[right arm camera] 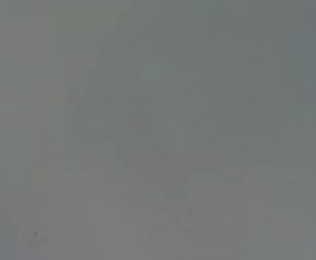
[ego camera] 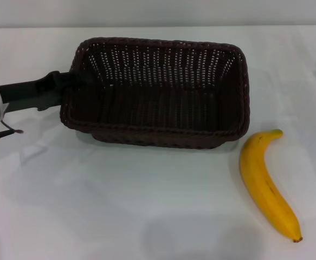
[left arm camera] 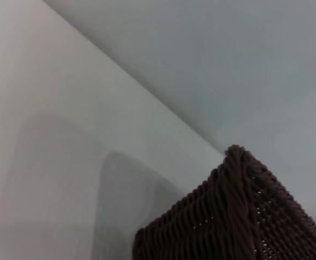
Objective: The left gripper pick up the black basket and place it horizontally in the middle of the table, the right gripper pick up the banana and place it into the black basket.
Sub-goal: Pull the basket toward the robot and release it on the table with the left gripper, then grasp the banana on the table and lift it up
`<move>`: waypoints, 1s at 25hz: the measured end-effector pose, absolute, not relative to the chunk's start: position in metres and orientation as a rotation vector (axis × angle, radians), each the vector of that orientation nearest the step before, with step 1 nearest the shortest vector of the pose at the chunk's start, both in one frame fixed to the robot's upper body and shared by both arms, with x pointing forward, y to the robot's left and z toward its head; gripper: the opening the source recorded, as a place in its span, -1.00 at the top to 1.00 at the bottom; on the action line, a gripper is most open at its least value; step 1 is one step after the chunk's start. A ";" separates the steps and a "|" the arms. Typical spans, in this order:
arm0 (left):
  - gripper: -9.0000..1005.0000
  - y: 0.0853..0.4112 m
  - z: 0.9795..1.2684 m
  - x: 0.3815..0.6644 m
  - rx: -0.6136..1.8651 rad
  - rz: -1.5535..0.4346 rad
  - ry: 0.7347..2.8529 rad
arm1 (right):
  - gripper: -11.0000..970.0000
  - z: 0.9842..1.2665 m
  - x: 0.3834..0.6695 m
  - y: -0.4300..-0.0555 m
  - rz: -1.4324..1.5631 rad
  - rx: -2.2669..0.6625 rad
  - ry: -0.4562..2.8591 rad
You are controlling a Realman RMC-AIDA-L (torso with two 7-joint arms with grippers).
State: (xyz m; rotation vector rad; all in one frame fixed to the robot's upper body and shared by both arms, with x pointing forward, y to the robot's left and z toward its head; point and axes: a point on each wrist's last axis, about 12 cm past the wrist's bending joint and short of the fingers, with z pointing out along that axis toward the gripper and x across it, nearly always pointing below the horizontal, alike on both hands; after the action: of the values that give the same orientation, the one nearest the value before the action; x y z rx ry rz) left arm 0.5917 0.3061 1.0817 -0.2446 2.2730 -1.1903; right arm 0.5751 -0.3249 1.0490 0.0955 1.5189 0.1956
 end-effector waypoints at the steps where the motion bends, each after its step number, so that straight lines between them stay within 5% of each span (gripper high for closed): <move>1: -0.04 0.308 1.082 0.590 -0.247 -1.196 2.265 | -0.75 1.049 0.575 -0.325 0.196 0.096 1.519; 12: -0.54 0.358 1.087 0.534 -0.201 -1.166 1.905 | -0.74 1.052 0.571 -0.338 0.182 0.162 1.483; 21: -0.56 0.398 1.055 0.487 -0.488 -0.902 1.493 | -0.74 1.057 0.554 -0.384 0.412 0.426 1.443; 25: -0.57 0.403 1.039 0.475 -0.606 -0.734 1.423 | -0.74 1.081 0.539 -0.442 0.621 0.478 1.593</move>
State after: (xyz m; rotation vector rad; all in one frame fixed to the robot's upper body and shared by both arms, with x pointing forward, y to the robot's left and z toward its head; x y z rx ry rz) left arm 0.4753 0.4033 1.0392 -0.6064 1.4234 -0.7336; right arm 0.5387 -0.4425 1.0807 0.4779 1.5935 0.6205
